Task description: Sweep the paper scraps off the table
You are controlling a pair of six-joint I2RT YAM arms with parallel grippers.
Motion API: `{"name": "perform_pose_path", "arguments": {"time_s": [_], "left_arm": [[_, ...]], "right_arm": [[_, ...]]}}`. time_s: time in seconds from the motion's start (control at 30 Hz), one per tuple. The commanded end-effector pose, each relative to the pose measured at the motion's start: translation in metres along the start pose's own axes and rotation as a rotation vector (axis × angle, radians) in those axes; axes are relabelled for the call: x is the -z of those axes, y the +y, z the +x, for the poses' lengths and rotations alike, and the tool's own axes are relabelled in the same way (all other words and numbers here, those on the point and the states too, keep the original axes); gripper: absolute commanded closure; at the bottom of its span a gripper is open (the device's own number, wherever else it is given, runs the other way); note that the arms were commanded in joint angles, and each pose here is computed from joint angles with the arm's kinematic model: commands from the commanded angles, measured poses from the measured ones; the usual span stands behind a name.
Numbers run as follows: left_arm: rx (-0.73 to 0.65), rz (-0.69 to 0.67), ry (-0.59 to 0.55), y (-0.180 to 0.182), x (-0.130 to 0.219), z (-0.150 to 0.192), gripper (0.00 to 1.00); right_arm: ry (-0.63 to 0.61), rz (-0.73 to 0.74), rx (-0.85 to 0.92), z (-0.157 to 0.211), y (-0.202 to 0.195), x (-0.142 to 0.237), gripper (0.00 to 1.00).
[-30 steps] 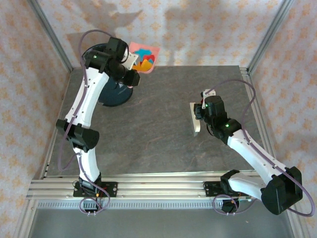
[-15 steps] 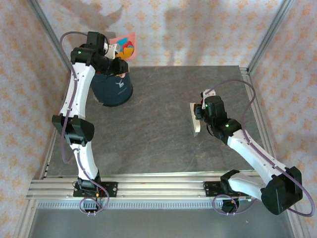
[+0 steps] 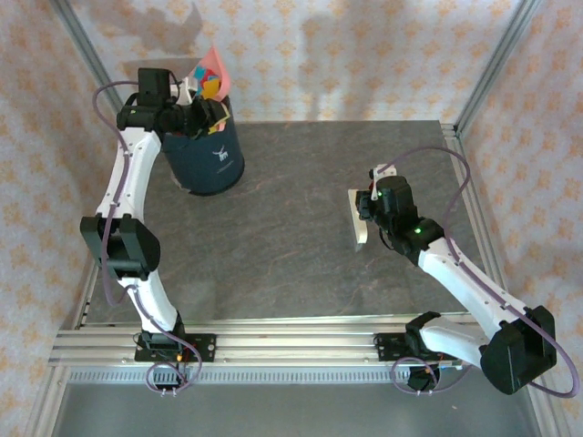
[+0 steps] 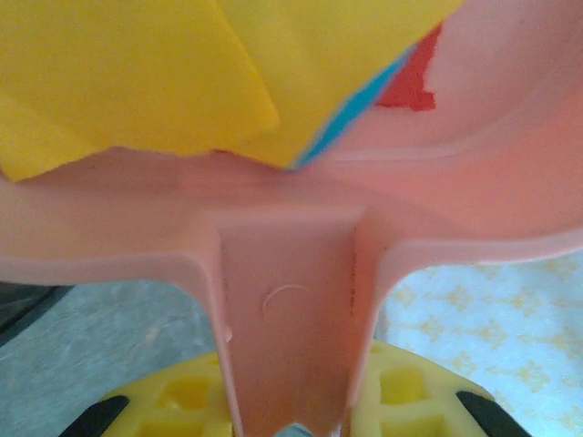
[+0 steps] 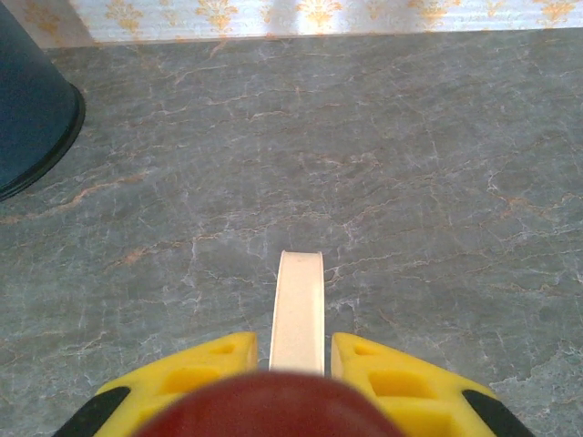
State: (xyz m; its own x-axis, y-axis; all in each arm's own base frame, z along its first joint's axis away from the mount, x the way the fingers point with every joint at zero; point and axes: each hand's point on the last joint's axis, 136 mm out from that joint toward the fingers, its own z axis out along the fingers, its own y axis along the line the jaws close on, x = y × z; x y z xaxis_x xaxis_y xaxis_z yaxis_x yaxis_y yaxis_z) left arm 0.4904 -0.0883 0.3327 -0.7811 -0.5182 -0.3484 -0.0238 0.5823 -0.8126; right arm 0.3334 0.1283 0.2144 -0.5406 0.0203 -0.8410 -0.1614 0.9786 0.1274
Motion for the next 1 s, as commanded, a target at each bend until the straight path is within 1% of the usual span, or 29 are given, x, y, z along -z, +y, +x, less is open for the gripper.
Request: {"name": "perform_pose_path", "arguments": {"time_s": [0.0, 0.1, 0.27, 0.47, 0.67, 0.97], "left_arm": [[0.012, 0.139, -0.061, -0.034, 0.014, -0.014, 1.0], [0.046, 0.177, -0.075, -0.037, 0.014, -0.018, 1.0], [0.117, 0.279, -0.095, -0.046, 0.013, -0.025, 1.0], [0.176, 0.323, -0.116, -0.047, 0.013, -0.027, 1.0], [0.259, 0.423, -0.136, -0.051, 0.013, -0.032, 1.0], [0.366, 0.523, -0.162, -0.049, 0.016, -0.033, 1.0]], "right_arm": [[-0.013, -0.003, -0.019, -0.003, 0.0, 0.001, 1.0], [-0.009, -0.002, -0.017, -0.002, 0.0, 0.0, 1.0], [-0.005, -0.004, -0.02, -0.002, 0.001, -0.001, 1.0], [0.0, -0.004, -0.021, -0.001, 0.001, -0.003, 1.0], [0.008, -0.006, -0.023, 0.001, 0.001, -0.005, 1.0], [0.013, -0.005, -0.027, 0.003, 0.001, -0.005, 1.0]]}}
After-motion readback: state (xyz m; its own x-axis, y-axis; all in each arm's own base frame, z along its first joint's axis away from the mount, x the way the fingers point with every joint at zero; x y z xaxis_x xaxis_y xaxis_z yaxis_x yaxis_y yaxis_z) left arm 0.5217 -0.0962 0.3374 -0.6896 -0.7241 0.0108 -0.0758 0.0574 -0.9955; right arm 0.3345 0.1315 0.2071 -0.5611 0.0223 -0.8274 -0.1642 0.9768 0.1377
